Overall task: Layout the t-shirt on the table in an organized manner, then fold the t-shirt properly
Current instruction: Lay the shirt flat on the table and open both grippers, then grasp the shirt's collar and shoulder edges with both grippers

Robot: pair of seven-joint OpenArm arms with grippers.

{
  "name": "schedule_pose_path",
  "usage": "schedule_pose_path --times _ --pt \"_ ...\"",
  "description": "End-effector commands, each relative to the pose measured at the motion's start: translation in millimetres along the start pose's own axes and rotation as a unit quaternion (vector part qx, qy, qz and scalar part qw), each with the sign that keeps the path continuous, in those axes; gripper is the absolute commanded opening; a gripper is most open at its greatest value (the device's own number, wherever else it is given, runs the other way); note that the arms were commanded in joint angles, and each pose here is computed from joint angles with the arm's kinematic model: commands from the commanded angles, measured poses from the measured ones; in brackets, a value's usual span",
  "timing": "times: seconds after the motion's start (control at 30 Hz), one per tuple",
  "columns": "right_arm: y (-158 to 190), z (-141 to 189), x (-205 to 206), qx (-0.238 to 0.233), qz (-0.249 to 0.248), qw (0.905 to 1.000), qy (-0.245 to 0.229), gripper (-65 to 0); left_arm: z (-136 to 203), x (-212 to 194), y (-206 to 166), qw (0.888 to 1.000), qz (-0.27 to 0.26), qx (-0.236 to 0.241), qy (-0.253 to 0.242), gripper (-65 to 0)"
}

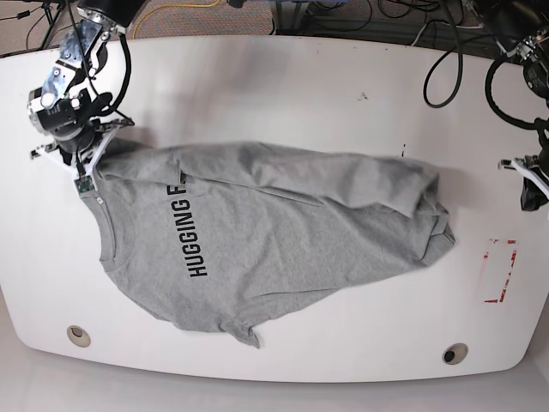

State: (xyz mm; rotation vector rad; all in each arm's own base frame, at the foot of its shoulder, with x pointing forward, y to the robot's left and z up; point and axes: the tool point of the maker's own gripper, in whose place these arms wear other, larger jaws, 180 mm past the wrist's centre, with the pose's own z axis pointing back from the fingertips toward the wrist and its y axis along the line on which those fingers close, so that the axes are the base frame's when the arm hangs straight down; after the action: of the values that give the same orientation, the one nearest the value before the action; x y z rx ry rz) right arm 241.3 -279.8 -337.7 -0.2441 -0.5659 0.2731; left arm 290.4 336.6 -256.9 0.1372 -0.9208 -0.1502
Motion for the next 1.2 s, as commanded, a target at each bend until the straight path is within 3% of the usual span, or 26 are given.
schedule_pose_path --times 0.0,0.27,0.63,0.73,0.87,1.0,1.07,1.17 --pt "6 3 0 0.005 0.0 0.9998 -0.017 -65.0 7 -5 0 1.0 -0.017 -0.006 -0.002 -64.3" --pt "31 2 -36 0.034 -0.006 0.9993 0.017 -65.0 22 -55 0 0.998 -0.028 -0.011 0.06 -64.3" --pt "45 2 -50 0.048 -0.016 0.9982 0.032 -63.7 25 -67 -3 0.996 -0.035 -0.018 0.074 -64.0" --pt "45 2 -50 0.048 -0.016 0.9982 0.032 -57.1 23 -63 -5 0.997 -0.034 -0.022 0.069 -63.9" --pt "45 2 -49 0.046 -0.016 0.9983 0.031 -41.4 8 -46 -25 0.997 -0.032 -0.045 0.045 -63.9" --pt "44 2 -46 0.046 -0.017 0.9984 0.027 -29.6 -4 -28 -42 0.997 -0.041 -0.067 0.026 -63.5" --pt "44 2 -45 0.045 -0.017 0.9985 0.026 -27.3 -13 -20 -54 0.996 -0.031 -0.081 0.017 -61.1" --pt "44 2 -41 0.046 -0.018 0.9986 0.019 -27.1 -31 -7 -69 0.995 0.014 -0.096 0.002 -52.2"
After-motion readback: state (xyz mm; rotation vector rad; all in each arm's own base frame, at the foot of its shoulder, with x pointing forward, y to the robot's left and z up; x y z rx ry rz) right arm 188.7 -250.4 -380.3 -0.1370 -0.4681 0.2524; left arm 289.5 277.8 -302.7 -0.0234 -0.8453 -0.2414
